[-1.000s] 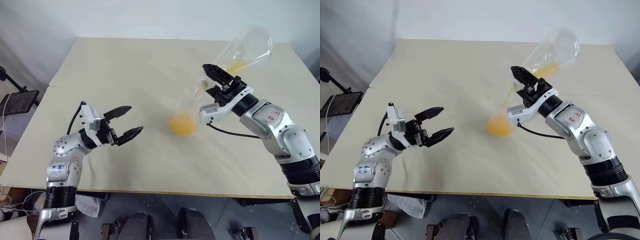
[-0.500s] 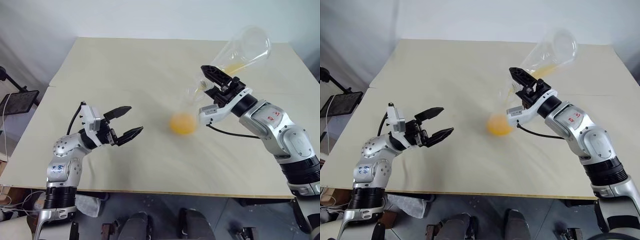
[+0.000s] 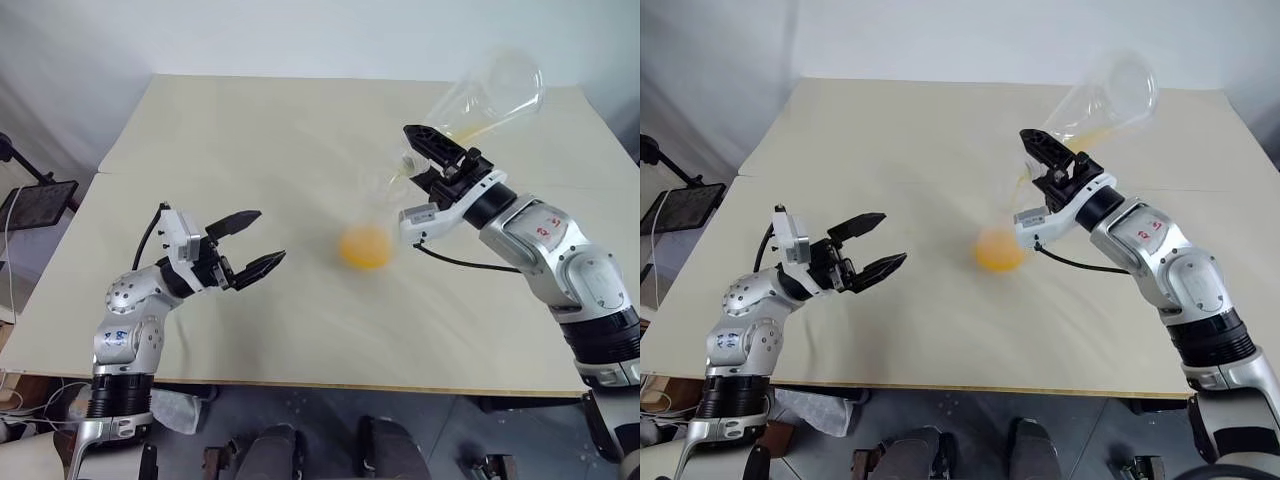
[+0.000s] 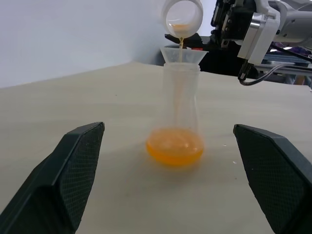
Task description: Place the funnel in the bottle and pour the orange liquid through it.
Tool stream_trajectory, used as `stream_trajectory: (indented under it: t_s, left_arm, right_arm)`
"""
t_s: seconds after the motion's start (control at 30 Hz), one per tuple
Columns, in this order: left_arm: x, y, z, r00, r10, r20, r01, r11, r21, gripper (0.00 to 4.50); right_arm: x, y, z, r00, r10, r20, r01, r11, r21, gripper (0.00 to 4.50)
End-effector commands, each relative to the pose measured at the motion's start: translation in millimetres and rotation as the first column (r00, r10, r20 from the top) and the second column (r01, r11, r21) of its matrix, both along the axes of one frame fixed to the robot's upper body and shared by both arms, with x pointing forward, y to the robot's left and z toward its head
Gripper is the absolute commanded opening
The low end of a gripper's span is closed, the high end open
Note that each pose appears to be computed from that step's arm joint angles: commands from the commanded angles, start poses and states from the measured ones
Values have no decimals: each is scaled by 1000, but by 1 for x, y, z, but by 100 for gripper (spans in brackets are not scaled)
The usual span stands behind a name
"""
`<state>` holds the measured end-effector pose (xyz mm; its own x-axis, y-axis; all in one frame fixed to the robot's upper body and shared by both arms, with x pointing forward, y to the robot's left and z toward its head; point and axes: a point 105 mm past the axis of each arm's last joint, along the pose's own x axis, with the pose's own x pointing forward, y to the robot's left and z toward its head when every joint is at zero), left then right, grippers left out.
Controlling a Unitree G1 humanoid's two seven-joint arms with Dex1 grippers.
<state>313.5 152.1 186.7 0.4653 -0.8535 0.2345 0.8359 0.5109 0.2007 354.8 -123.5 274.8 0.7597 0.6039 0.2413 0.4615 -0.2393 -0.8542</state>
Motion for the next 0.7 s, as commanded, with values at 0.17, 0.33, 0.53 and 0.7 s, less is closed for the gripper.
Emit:
stream_trajectory:
  t_s: [0.17, 0.33, 0.53, 0.7]
  left_arm:
    - [-4, -1, 12, 998, -11, 63, 12, 1000, -15, 450]
    - [-2, 0, 14, 998, -7, 67, 8, 1000, -16, 450]
    - [-3, 1, 13, 998, -4, 65, 5, 1000, -17, 450]
    - [-5, 2, 11, 998, -6, 57, 7, 1000, -13, 450]
  right_arm:
    - [-7, 0, 16, 997, 16, 69, -16, 1000, 2, 281]
    - [-8, 0, 16, 997, 16, 73, -16, 1000, 1, 281]
    - [-10, 3, 16, 998, 41, 57, -43, 999, 33, 281]
    - [-17, 5, 17, 996, 86, 17, -87, 991, 106, 281]
